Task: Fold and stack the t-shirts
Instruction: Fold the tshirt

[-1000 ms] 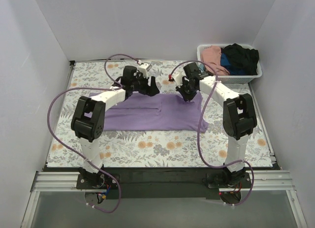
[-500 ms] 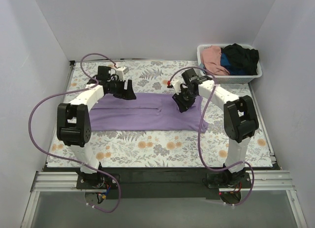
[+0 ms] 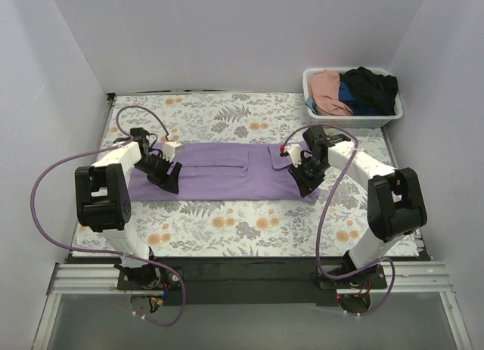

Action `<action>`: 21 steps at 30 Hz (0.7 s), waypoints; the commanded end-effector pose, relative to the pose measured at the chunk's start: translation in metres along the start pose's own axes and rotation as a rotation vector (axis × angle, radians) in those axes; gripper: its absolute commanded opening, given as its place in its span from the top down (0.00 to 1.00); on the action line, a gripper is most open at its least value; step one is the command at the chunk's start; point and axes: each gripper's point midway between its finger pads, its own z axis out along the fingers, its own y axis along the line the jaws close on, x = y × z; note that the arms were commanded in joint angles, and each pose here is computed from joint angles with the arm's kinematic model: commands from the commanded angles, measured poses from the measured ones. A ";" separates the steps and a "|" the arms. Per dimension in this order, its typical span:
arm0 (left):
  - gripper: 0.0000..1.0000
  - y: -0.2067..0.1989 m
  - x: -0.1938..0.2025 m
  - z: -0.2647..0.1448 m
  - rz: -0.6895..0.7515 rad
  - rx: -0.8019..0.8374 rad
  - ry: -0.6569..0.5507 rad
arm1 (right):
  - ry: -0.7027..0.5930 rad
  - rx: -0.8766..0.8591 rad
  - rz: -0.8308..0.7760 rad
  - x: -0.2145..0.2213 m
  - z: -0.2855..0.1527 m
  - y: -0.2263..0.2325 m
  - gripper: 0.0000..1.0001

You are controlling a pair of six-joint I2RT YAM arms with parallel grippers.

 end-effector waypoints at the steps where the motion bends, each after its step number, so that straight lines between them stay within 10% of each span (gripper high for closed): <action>1: 0.37 0.021 0.010 -0.006 0.128 -0.137 0.030 | 0.057 0.019 0.010 0.017 0.015 -0.011 0.69; 10: 0.47 0.068 0.083 0.003 0.123 -0.316 0.215 | 0.093 0.240 -0.025 0.007 0.040 -0.087 0.84; 21: 0.50 0.023 0.141 -0.004 0.161 -0.208 0.283 | 0.010 0.362 -0.149 -0.107 0.059 -0.151 0.85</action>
